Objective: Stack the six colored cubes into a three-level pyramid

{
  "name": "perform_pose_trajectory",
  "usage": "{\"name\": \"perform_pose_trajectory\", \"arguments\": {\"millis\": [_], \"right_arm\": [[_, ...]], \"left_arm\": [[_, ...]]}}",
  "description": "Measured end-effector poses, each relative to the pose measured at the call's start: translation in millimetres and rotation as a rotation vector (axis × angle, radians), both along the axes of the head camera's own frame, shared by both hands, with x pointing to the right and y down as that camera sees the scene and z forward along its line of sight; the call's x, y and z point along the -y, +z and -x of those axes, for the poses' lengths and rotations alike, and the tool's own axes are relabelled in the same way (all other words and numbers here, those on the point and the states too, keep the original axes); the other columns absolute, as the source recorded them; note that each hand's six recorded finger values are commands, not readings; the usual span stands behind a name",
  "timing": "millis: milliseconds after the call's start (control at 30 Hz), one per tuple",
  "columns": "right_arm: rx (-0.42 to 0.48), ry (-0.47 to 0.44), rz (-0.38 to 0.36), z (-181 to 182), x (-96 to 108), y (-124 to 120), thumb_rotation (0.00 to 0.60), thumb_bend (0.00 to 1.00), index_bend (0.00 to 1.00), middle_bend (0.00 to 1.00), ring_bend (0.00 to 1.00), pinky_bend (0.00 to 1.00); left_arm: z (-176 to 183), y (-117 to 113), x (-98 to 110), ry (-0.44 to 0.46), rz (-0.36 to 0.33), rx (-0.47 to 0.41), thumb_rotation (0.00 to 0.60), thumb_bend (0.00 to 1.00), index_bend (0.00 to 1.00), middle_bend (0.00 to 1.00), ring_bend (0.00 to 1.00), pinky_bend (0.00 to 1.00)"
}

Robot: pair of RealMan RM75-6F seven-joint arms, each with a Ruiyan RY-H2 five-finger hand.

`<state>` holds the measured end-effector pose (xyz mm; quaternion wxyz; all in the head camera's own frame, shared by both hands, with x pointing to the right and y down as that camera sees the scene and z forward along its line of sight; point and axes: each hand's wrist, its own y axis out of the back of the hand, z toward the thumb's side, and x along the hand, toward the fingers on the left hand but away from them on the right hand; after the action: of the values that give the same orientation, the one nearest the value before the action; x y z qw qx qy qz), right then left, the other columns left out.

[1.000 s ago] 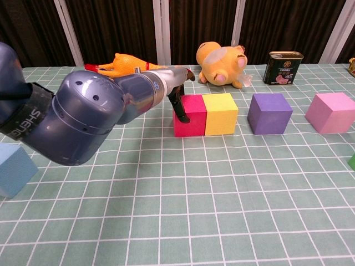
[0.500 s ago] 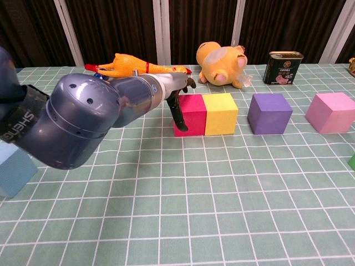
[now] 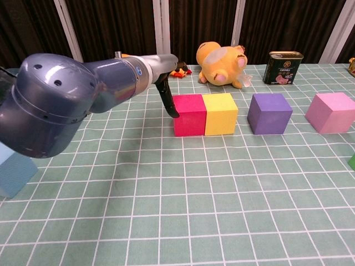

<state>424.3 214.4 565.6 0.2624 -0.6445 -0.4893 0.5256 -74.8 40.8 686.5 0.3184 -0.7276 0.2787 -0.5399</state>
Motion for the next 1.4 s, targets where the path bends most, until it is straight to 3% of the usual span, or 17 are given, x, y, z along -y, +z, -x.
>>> {"name": "perform_pose_trajectory", "arguments": {"millis": [433,800,1400], "right_arm": [[0.0,0.0,0.006,1,0,1,0.6,0.33,0.0,0.0,0.0,0.0],[-0.002,-0.002,0.01,2,-1,1,0.6,0.33,0.0,0.0,0.0,0.0],[-0.001,0.005,0.012,1,-1,1,0.6,0.33,0.0,0.0,0.0,0.0]], "left_arm": [[34,-10,-5,-0.02,0.024,0.033,0.6,0.07,0.0,0.14,0.01,0.07],[74,-2,-23,-0.033,0.093,0.098,0.6,0.07,0.0,0.15,0.01,0.07],[52,9,-45,0.013,0.158,0.069,0.6,0.09,0.0,0.14,0.01,0.08]]}}
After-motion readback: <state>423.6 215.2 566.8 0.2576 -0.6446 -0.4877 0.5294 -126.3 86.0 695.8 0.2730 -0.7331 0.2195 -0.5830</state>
